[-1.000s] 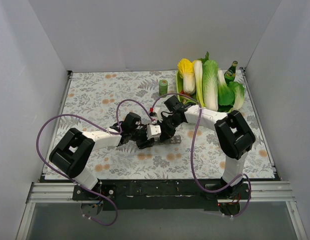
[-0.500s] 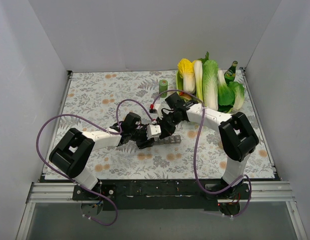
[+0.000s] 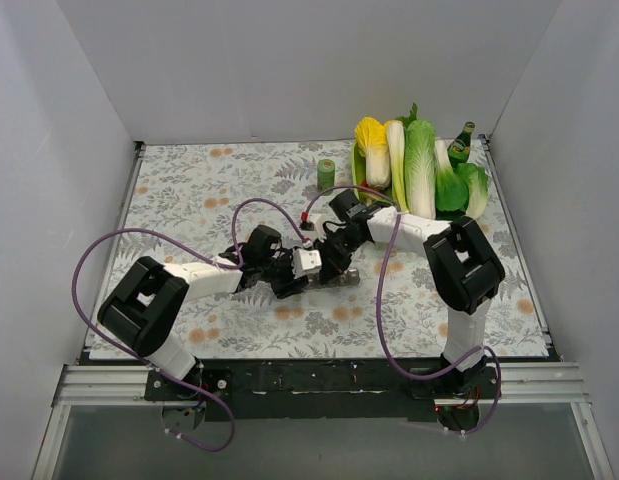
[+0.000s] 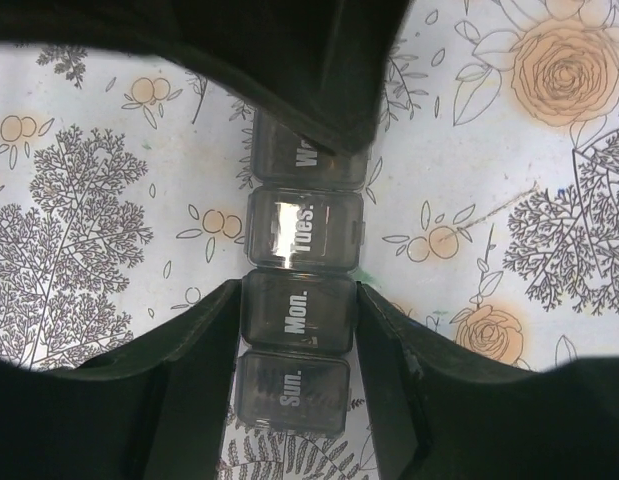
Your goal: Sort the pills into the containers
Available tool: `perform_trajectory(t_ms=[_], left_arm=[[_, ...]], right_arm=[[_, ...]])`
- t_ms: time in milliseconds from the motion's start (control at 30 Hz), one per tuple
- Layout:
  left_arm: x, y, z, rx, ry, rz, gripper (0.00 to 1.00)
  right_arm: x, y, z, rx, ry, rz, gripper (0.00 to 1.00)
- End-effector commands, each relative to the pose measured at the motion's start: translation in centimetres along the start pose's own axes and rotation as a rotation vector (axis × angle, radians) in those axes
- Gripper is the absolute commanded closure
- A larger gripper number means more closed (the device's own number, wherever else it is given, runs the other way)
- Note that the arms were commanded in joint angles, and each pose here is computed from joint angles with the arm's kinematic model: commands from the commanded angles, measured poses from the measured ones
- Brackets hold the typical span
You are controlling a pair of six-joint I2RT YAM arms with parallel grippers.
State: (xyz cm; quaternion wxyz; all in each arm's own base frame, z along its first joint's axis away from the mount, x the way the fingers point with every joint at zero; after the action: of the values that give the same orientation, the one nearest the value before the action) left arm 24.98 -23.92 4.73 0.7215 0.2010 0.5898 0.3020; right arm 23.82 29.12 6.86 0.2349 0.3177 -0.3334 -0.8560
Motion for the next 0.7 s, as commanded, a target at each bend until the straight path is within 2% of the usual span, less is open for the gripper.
perform_trajectory(t_ms=[0, 67, 100, 200, 267, 400, 500, 533, 600, 633, 667], left_arm=[[0.0, 0.8, -0.4, -0.020, 0.022, 0.014, 0.42], [-0.7, 1.0, 0.1, -0.053, 0.020, -0.014, 0.32], [-1.3, 1.4, 0.4, -0.072, 0.023, -0.033, 0.21], [-3.5, 2.5, 1.5, -0.135, 0.027, -0.105, 0.07], [-4.6, 3.1, 1.9, -0.156, 0.027, -0.137, 0.02], [-7.5, 5.5, 2.3, -0.207, 0.037, -0.228, 0.02], [-10.1, 8.7, 2.6, -0.287, 0.086, -0.324, 0.02], [-10.9, 9.8, 2.7, -0.313, 0.113, -0.358, 0.02], [-12.7, 12.9, 3.1, -0.409, 0.244, -0.440, 0.02], [-13.3, 14.2, 3.6, -0.464, 0.312, -0.469, 0.02], [-14.0, 16.5, 4.4, -0.560, 0.468, -0.528, 0.02]], right_arm=[[-2.7, 3.3, 0.9, -0.019, 0.064, -0.086, 0.94], [-3.5, 5.1, 0.9, -0.024, 0.089, -0.129, 0.91], [-3.7, 5.7, 0.9, -0.022, 0.100, -0.140, 0.89], [-3.7, 7.7, 0.9, -0.007, 0.136, -0.165, 0.81], [-3.6, 9.0, 1.6, -0.005, 0.169, -0.182, 0.76], [-3.5, 13.0, 2.2, 0.082, 0.244, -0.231, 0.68], [-3.9, 17.3, 2.7, 0.237, 0.339, -0.317, 0.55], [-4.4, 19.1, 2.5, 0.300, 0.368, -0.366, 0.45], [-4.4, 23.4, 3.2, 0.447, 0.424, -0.477, 0.33], [-4.6, 24.7, 3.1, 0.508, 0.454, -0.532, 0.17], [-4.2, 27.3, 4.2, 0.590, 0.469, -0.610, 0.09]])
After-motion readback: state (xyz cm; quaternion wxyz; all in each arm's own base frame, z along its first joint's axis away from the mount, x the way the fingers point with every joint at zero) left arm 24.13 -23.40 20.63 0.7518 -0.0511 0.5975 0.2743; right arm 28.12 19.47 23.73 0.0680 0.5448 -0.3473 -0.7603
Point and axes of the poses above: each gripper's point midway between its finger pads, its own y axis back along the fingers, its own z axis along the line the jaws close on, x = y × z, the point moved 3 cm from there along y, back along the fingers, and after that the axes turned 10 degrees about -y, right-handed, at the moved point
